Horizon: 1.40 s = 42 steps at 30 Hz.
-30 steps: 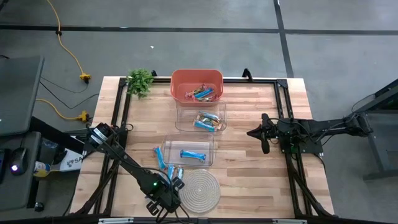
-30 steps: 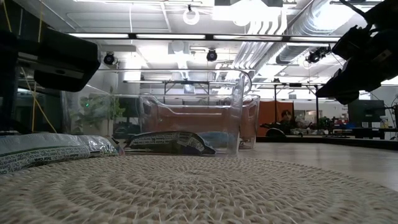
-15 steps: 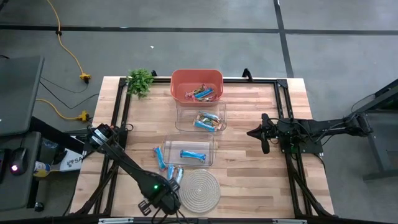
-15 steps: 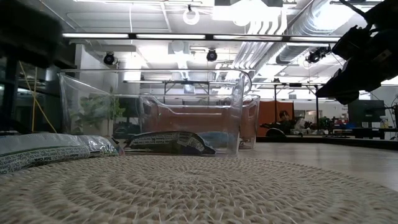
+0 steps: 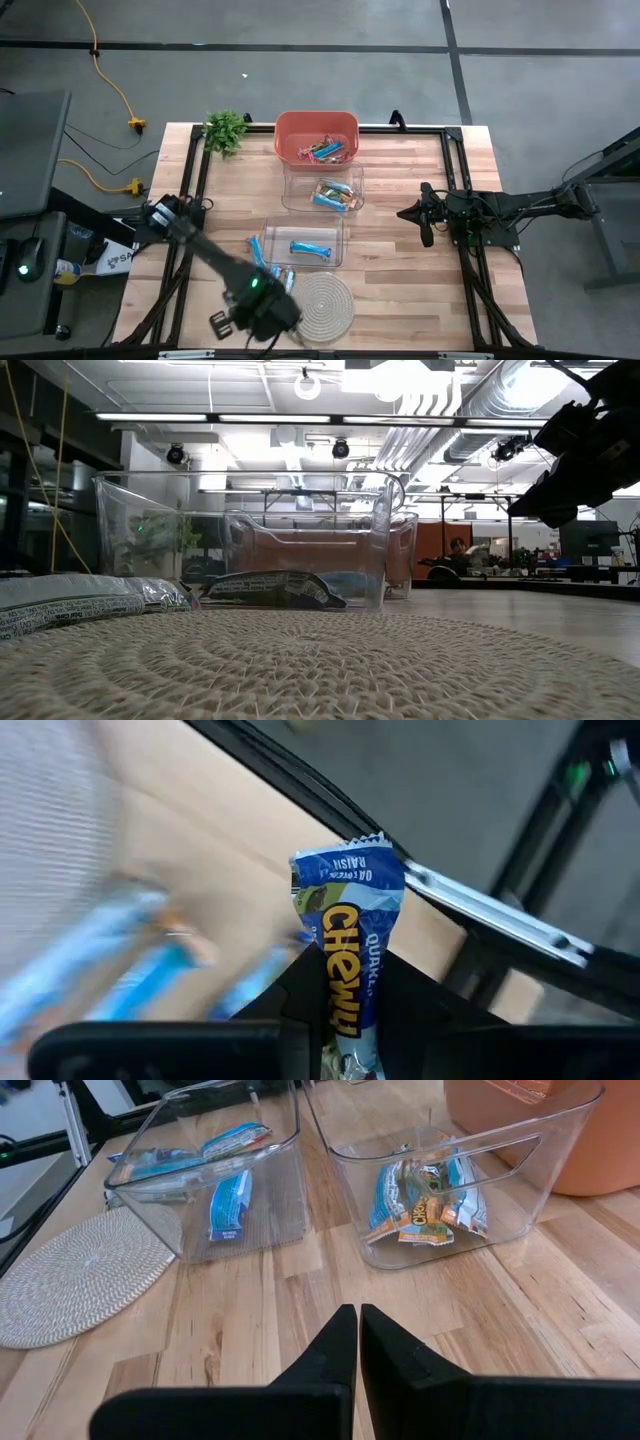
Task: Pick and place Granola Bars by type
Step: Put the blue granola bar into the bottom transparent bin
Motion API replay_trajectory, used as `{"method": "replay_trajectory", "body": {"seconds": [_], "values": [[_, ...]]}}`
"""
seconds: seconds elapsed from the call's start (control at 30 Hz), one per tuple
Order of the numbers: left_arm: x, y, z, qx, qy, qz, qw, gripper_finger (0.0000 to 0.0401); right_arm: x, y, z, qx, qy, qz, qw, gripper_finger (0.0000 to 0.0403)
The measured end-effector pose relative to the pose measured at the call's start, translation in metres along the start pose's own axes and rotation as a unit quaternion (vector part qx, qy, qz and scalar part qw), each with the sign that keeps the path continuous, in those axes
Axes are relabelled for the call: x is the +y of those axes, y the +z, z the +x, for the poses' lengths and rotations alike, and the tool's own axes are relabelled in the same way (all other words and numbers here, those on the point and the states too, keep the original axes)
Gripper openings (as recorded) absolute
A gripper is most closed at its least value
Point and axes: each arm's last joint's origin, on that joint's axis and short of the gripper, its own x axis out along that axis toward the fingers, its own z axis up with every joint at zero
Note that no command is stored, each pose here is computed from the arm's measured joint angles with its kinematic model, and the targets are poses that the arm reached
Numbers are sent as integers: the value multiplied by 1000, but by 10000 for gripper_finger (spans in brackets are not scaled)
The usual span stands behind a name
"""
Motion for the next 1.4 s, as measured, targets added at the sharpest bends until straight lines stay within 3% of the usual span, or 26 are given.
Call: {"method": "replay_trajectory", "body": {"seconds": [0.17, 0.3, 0.43, 0.57, 0.73, 0.87, 1.07, 1.17, 1.4], "values": [[25, 2, -59, -95, 61, -4, 994, 60, 0, 0, 0, 0, 0, 0, 1000, 0], [43, 3, -107, -189, 153, -5, 970, 60, 0, 0, 0, 0, 0, 0, 1000, 0], [56, 3, -152, -280, 262, -14, 923, 60, 0, 0, 0, 0, 0, 0, 1000, 0], [62, 1, -190, -357, 353, -24, 865, 60, 0, 0, 0, 0, 0, 0, 1000, 0], [64, -9, -227, -424, 420, -60, 800, 60, 0, 0, 0, 0, 0, 0, 1000, 0], [59, -30, -248, -433, 468, -105, 763, 60, 0, 0, 0, 0, 0, 0, 1000, 0], [36, -69, -279, -446, 503, -137, 728, 60, 0, 0, 0, 0, 0, 0, 1000, 0], [20, -92, -291, -438, 515, -157, 720, 60, 0, 0, 0, 0, 0, 0, 1000, 0], [-7, -132, -297, -406, 509, -218, 727, 60, 0, 0, 0, 0, 0, 0, 1000, 0]]}}
